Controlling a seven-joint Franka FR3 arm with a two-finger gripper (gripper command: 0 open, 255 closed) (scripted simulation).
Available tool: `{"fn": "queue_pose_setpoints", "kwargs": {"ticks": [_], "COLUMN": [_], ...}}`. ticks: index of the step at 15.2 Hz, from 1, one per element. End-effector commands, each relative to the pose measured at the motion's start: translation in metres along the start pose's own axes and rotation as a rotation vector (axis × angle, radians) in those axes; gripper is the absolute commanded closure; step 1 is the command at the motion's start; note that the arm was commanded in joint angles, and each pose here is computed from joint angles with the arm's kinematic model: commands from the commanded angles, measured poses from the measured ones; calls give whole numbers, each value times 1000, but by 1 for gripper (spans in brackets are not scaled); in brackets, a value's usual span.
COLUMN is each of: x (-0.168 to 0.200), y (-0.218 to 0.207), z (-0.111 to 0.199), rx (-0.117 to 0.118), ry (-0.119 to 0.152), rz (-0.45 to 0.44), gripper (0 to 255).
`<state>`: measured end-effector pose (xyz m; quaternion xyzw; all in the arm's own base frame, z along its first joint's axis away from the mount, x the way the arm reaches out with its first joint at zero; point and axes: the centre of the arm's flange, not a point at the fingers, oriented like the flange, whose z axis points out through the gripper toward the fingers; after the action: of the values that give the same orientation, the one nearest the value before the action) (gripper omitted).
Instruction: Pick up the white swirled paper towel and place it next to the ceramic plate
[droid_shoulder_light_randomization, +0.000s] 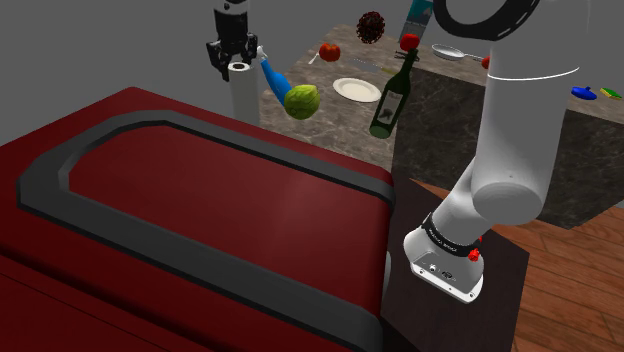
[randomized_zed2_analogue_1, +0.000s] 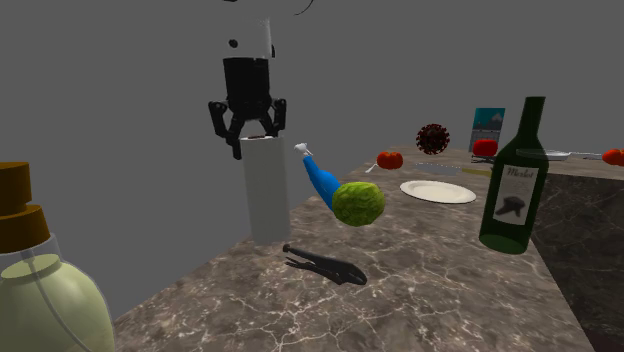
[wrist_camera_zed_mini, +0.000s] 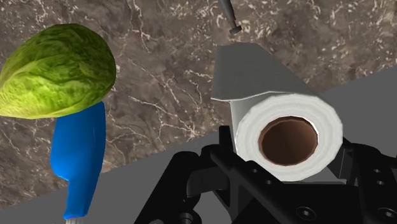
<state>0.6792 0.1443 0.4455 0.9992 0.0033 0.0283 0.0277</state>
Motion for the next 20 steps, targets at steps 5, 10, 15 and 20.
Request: {"fn": "queue_pose_setpoints", "kwargs": {"ticks": [5, 10, 15, 20], "x": [1, -4, -20, -36], "y": [1, 25, 85, 144], "z": [-33, -55, -79, -104], "rx": [0, 0, 0, 0], "ry": [0, 0, 0, 0], "rz": [0, 0, 0, 0], "gripper": [255, 255, 255, 255]}}
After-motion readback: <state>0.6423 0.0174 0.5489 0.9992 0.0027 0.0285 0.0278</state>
